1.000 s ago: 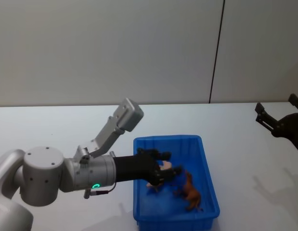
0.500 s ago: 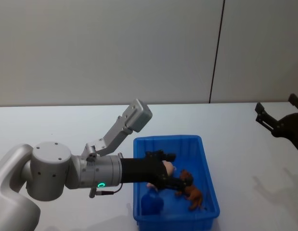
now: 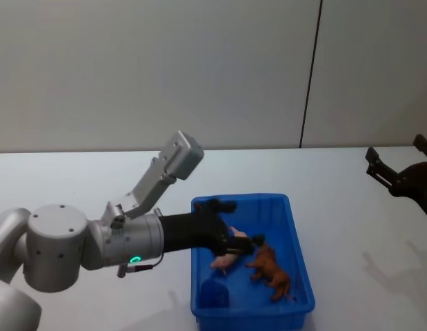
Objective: Pick up the two dolls from the table and place them into the box.
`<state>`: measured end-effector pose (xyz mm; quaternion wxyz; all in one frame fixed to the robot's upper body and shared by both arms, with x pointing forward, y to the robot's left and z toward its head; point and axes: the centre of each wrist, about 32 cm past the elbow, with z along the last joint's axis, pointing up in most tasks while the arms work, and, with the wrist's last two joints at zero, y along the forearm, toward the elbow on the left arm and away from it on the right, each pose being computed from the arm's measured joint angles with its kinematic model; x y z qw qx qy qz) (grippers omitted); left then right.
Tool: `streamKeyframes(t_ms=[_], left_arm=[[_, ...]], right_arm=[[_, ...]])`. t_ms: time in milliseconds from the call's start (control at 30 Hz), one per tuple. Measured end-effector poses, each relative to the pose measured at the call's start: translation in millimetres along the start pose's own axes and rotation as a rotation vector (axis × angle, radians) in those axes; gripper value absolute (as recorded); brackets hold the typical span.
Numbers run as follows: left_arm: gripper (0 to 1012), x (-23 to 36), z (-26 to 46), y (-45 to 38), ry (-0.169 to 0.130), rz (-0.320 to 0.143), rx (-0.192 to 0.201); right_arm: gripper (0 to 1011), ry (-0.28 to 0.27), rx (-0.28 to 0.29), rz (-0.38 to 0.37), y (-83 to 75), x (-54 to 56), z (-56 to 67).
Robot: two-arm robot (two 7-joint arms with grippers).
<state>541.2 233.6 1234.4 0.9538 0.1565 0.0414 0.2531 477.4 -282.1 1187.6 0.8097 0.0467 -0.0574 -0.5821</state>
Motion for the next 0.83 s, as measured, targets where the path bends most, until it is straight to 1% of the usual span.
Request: streamKeyframes(t_ms=[67, 100, 200, 233, 267, 300, 400, 433, 467, 567, 600, 633, 700, 733, 767, 800, 833], left_arm=[[1001, -1.5, 0.9, 2.5, -0.003, 0.023, -0.006], [1001, -3.3, 2.1, 5.6, -0.008, 0.047, -0.013], [1001, -6.1, 3.7, 9.8, -0.014, 0.078, -0.022], [1001, -9.1, 5.4, 14.2, -0.021, 0.114, -0.03], [1001, -10.0, 6.0, 15.6, -0.022, 0.125, -0.034], [1001, -10.0, 6.0, 15.6, -0.022, 0.125, -0.034], [1001, -15.3, 8.8, 22.6, -0.033, 0.187, -0.047], [1001, -15.3, 8.8, 22.6, -0.033, 0.187, -0.047], [1001, -17.2, 10.0, 25.2, -0.036, 0.214, -0.053], [1001, -21.7, 12.3, 30.8, -0.045, 0.263, -0.063], [1001, -22.8, 12.7, 31.9, -0.046, 0.279, -0.066], [1001, -25.0, 13.9, 34.3, -0.05, 0.304, -0.071], [1001, -26.9, 15.1, 36.7, -0.054, 0.329, -0.076], [1001, -28.3, 15.9, 38.3, -0.057, 0.341, -0.079], [1001, -30.4, 17.1, 40.6, -0.06, 0.371, -0.085], [1001, -31.6, 17.0, 41.9, -0.061, 0.383, -0.085], [1001, -33.5, 18.7, 44.0, -0.065, 0.408, -0.092]], right_arm=[[1000, 0.0, 0.0, 0.0, 0.0, 0.0, 0.0], [1001, 0.0, 0.0, 0.0, 0.0, 0.0, 0.0], [1000, 0.0, 0.0, 0.0, 0.0, 0.0, 0.0], [1001, 0.0, 0.0, 0.0, 0.0, 0.0, 0.0], [1001, 0.0, 0.0, 0.0, 0.0, 0.0, 0.0], [1001, 0.0, 0.0, 0.0, 0.0, 0.0, 0.0], [1001, 0.0, -0.004, 0.001, -0.6, -1.9, 0.0], [1001, 0.0, -0.004, 0.001, -0.6, -1.9, 0.0], [1001, 0.0, -0.008, 0.002, -1.3, -4.5, 0.2], [1001, -0.001, -0.02, 0.005, -3.5, -12.1, 0.8], [1001, -0.001, -0.028, 0.007, -5.2, -17.7, 1.3], [1001, -0.002, -0.032, 0.008, -6.0, -20.4, 1.6], [1000, -0.002, -0.042, 0.01, -8.0, -26.5, 2.2], [1001, -0.002, -0.05, 0.012, -9.7, -31.8, 2.8], [1000, -0.002, -0.056, 0.013, -10.9, -35.3, 3.2], [1001, -0.003, -0.062, 0.016, -12.5, -40.1, 3.8], [1001, -0.003, -0.065, 0.016, -13.3, -42.4, 4.2]])
